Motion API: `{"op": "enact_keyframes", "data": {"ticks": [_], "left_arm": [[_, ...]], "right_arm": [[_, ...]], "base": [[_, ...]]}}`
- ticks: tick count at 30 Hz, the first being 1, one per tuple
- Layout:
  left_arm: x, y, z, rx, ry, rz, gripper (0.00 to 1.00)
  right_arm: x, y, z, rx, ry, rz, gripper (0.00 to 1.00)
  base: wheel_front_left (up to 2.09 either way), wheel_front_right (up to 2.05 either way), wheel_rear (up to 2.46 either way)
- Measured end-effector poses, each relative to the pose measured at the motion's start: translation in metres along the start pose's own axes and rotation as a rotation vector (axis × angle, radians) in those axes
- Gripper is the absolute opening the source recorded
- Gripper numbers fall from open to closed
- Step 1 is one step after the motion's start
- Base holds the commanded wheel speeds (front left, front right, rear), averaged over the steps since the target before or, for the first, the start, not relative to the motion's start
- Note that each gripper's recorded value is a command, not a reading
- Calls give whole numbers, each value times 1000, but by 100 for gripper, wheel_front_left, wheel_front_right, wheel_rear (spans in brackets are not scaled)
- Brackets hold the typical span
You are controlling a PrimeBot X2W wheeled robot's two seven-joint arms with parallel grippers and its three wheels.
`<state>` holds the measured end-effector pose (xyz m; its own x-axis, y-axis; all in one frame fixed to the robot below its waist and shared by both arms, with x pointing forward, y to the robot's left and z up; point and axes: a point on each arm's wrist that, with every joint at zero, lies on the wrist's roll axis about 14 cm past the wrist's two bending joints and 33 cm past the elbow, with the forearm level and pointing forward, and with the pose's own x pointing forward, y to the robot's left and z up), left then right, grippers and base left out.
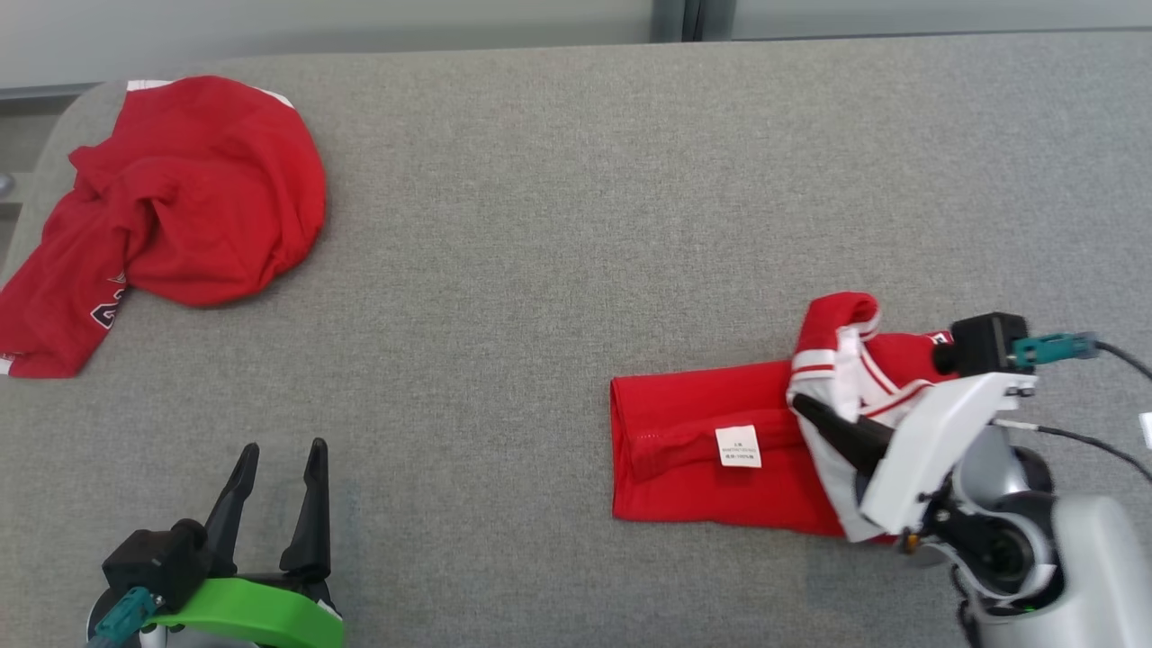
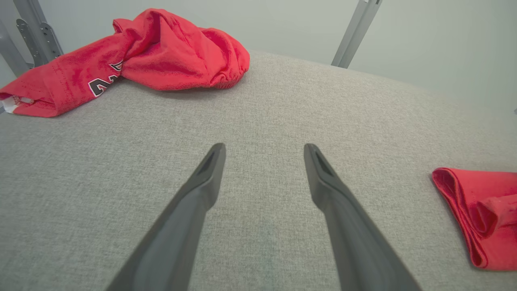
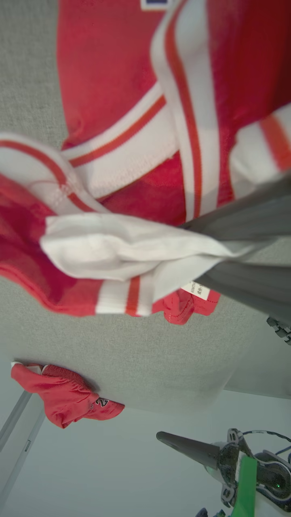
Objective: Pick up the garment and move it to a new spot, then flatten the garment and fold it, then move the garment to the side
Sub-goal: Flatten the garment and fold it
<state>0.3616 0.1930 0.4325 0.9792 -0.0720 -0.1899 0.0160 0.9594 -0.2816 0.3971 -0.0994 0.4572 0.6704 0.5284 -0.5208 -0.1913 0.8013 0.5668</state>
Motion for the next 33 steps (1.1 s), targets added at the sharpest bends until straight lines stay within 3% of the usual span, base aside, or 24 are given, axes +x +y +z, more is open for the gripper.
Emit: {"op": "enact_keyframes", "data": {"ticks": [8,18,19,20,30,33], "left_arm": [[11,-3,-10,0,32,-17,100],[8,0,-15,-5,43,-6,100],[8,0,-15,-6,43,-5,100],[8,1,-14,-6,42,-2,100],[5,1,-11,-9,28,2,100],[7,-1,-10,-10,26,0,100]], "right_arm": [[41,36,-38,-56,50,90,0],[60,60,-45,-79,30,160,0],[61,62,-46,-89,31,162,58],[60,67,-43,-101,17,173,100],[19,92,38,-130,-234,246,100],[1,66,58,-134,-287,157,100]], "base": [[0,0,0],[0,0,0],[0,0,0],[0,0,0],[0,0,0],[0,0,0]]}}
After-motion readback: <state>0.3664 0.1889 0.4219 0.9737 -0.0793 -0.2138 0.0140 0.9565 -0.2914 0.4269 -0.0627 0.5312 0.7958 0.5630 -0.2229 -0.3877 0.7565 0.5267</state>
